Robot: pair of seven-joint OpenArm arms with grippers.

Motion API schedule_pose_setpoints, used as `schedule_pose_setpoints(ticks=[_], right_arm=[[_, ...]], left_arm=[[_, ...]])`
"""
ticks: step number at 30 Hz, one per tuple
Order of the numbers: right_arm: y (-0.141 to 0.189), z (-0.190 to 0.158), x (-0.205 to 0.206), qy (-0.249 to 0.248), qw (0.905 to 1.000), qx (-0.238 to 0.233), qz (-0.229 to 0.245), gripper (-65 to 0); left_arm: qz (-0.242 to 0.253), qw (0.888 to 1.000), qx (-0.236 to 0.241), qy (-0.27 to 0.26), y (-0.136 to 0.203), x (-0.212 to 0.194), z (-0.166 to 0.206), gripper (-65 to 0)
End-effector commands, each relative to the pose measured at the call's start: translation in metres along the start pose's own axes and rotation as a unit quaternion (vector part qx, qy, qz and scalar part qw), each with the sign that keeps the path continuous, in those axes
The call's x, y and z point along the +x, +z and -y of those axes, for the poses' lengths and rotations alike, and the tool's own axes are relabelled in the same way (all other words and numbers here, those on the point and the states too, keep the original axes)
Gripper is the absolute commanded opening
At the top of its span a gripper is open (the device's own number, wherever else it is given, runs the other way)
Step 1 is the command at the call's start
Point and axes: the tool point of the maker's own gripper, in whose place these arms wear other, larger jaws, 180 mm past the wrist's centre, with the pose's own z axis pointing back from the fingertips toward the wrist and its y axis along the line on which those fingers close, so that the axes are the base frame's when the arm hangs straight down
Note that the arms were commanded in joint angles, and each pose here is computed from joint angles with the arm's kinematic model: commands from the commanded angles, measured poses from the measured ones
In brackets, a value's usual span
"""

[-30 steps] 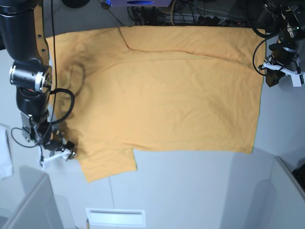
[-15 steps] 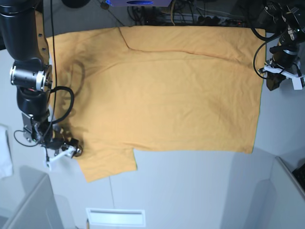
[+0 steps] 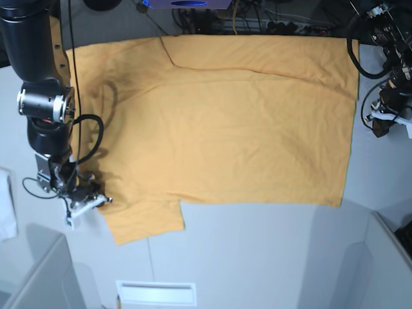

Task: Fold the T-shirt properly
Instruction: 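Release the shoulders and move both grippers to the shirt's hem corners, then grasp the hem corners with both grippers and pull them apart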

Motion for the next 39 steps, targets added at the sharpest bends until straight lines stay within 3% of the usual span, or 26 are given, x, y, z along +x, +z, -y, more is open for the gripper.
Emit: schedule_pose_setpoints(ticks=[1,3,5,7,9,13,16,19,27,39], right_arm=[[0.004,0.002,0.012,0.007,1.0000,-0.007,0.001,-65.0],[0.003,0.002,0.012,0.008,0.9999,-0.007,0.001,-65.0],[0.003,0.002,0.012,0.008,0.9999,-0.007,0.001,-65.0],[0.003,0.002,0.012,0.008,0.9999,-0.007,0.000,-65.0],[0.004,0.003,0.012,0.008,0.9999,-0.007,0.001,-65.0],[0.004,0.002,0.013,0.008,0.9999,-0.007,0.002,-65.0],[0.004,0.001,0.014,0.008,0.9999,-0.006,0.003,-65.0],[0.004,0.002,0.014,0.005,1.0000,-0.006,0.004,-65.0],[0.005,0.003,0.014,0.003,1.0000,-0.007,0.005,-65.0],[0.005,0.004,0.014,0.003,1.0000,-0.008,0.004,-65.0]], left_arm=[[0.024,1.000,-0.003,-0.005,-0.002,0.023,-0.001,-59.1],[0.029,1.000,-0.004,0.010,-0.012,0.032,-0.004,-43.8],[0.039,0.999,-0.006,0.024,-0.021,0.045,-0.006,-32.4],[0.044,0.998,-0.010,0.040,-0.033,0.054,-0.006,-24.0],[0.040,0.999,-0.001,0.024,-0.045,0.062,-0.003,-20.4],[0.000,0.997,0.035,-0.064,-0.084,0.073,0.013,-19.3],[-0.018,0.994,0.054,-0.094,-0.111,0.089,0.024,-19.1],[-0.023,0.992,0.034,-0.117,-0.134,0.103,0.045,-19.1],[-0.033,0.992,0.003,-0.120,-0.188,0.095,0.074,-19.1],[-0.055,0.991,-0.002,-0.119,-0.209,0.047,0.078,-19.1]])
